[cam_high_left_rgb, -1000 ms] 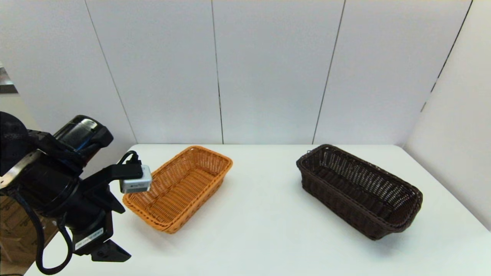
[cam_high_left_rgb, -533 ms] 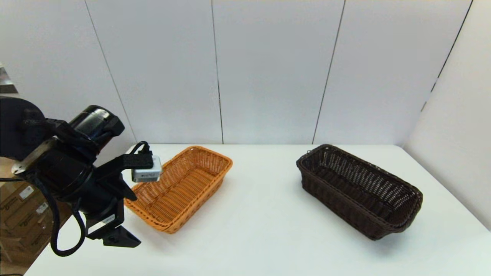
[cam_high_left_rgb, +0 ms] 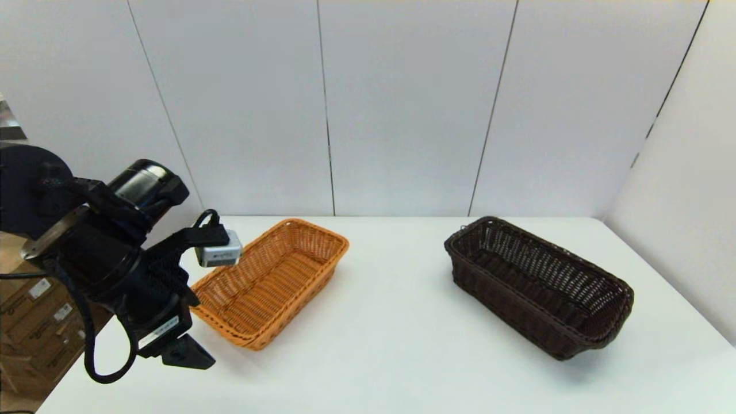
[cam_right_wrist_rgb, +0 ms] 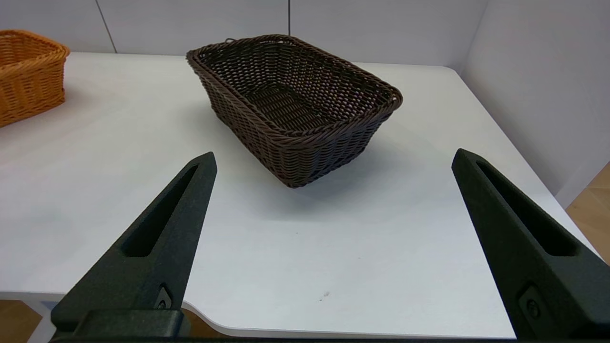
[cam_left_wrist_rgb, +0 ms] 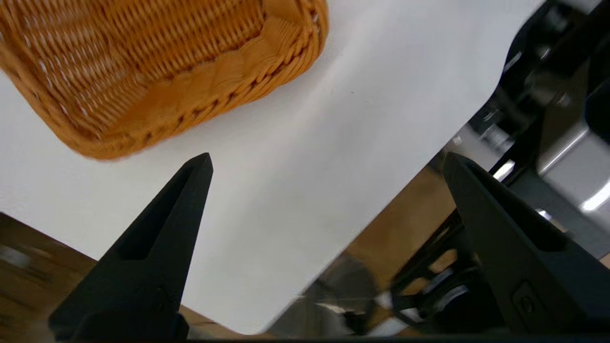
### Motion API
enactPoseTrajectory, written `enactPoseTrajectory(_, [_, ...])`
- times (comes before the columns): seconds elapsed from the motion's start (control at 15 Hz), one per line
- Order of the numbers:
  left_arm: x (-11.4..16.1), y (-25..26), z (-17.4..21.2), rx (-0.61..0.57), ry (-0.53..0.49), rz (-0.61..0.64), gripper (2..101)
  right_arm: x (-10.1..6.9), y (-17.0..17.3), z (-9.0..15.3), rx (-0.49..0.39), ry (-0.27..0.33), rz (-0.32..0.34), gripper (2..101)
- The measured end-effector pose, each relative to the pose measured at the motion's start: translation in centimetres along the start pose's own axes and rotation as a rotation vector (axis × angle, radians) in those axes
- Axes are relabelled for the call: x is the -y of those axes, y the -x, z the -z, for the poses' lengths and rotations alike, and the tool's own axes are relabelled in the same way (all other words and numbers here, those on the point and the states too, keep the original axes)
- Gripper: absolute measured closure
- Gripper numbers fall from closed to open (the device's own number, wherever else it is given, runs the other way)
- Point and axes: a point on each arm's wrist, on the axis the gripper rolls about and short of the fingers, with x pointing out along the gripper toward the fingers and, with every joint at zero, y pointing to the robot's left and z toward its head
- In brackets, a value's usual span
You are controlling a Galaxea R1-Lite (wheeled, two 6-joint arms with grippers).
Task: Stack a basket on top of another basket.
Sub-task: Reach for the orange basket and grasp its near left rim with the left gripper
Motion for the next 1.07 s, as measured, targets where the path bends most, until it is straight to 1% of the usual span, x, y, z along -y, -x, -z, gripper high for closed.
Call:
enactPoseTrajectory(0.2, [0.1, -0.2, 0.3, -0.015, 0.211, 0.006, 5.4, 0.0, 0.0, 0.0, 0.000, 0.000, 0.000, 4.3])
enactPoseTrajectory(0.4, [0.4, -0.4, -0.3, -0.024, 0.488, -0.017, 5.4, 0.0, 0.0, 0.0, 0.000, 0.000, 0.000, 4.3])
enactPoseTrajectory(0.6, [1.3, -0.9, -0.9, -0.049, 0.806, -0.097, 5.4, 0.0, 0.0, 0.0, 0.000, 0.000, 0.000, 4.3])
enactPoseTrajectory(0.87, [2.2, -1.2, -0.9, -0.026, 1.256, -0.191, 5.4, 0.0, 0.0, 0.0, 0.000, 0.000, 0.000, 4.3])
enactPoseTrajectory(1.0, [2.0, -1.7, -0.5, -0.013, 1.464, -0.230, 5.4, 0.0, 0.0, 0.0, 0.000, 0.001, 0.000, 4.3])
enactPoseTrajectory(1.07, [1.5, -2.0, -0.2, 0.001, 1.569, -0.243, 5.4, 0.0, 0.0, 0.0, 0.000, 0.000, 0.000, 4.3])
